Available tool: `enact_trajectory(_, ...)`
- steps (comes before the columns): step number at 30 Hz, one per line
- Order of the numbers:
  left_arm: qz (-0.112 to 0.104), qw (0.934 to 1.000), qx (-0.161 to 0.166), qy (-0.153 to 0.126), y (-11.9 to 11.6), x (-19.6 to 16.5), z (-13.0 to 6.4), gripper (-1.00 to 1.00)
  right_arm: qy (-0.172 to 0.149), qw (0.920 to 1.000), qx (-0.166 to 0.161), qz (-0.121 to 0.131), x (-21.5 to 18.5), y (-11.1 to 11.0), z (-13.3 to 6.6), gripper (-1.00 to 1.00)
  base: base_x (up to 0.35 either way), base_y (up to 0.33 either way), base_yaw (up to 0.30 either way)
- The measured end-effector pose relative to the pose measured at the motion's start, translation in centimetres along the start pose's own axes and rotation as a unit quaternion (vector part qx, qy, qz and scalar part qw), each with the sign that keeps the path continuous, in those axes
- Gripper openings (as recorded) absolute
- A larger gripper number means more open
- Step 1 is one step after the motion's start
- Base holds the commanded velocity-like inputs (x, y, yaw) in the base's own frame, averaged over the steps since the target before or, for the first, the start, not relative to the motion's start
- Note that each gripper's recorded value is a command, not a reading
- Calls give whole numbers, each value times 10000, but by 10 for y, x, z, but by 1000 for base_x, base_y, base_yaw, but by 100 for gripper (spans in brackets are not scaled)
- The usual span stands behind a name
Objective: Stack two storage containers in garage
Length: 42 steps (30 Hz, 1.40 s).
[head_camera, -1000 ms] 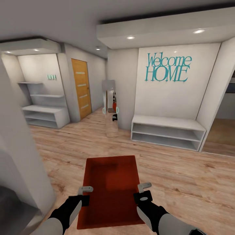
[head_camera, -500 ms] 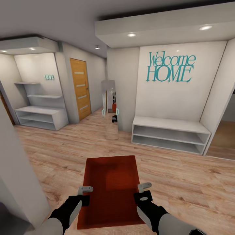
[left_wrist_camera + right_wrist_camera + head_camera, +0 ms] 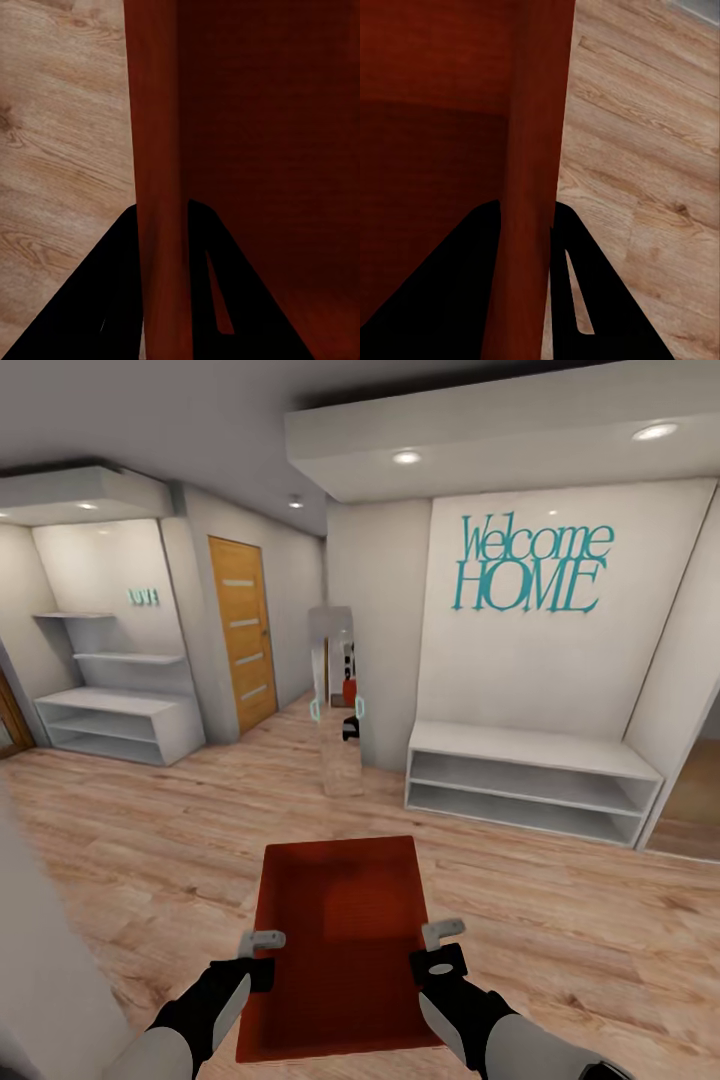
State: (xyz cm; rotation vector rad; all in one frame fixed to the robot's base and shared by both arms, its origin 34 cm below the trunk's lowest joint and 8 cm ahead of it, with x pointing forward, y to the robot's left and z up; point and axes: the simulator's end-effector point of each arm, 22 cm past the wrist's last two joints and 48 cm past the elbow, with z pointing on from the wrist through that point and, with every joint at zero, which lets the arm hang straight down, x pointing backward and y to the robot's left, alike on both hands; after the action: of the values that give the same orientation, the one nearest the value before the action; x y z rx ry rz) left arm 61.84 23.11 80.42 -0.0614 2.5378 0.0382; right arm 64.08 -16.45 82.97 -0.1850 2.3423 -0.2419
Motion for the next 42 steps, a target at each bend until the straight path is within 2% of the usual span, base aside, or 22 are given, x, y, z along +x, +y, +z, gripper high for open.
enact_trajectory(26, 1, 10000, 0, 1, 0, 0, 0, -100, 1, 10000, 0, 1, 0, 0, 0, -100, 322, 0, 1)
enact_trajectory(42, 1, 10000, -1, 0, 0, 0, 0, -100, 0, 10000, -2, 2, 0, 0, 0, -100, 322, 0, 252)
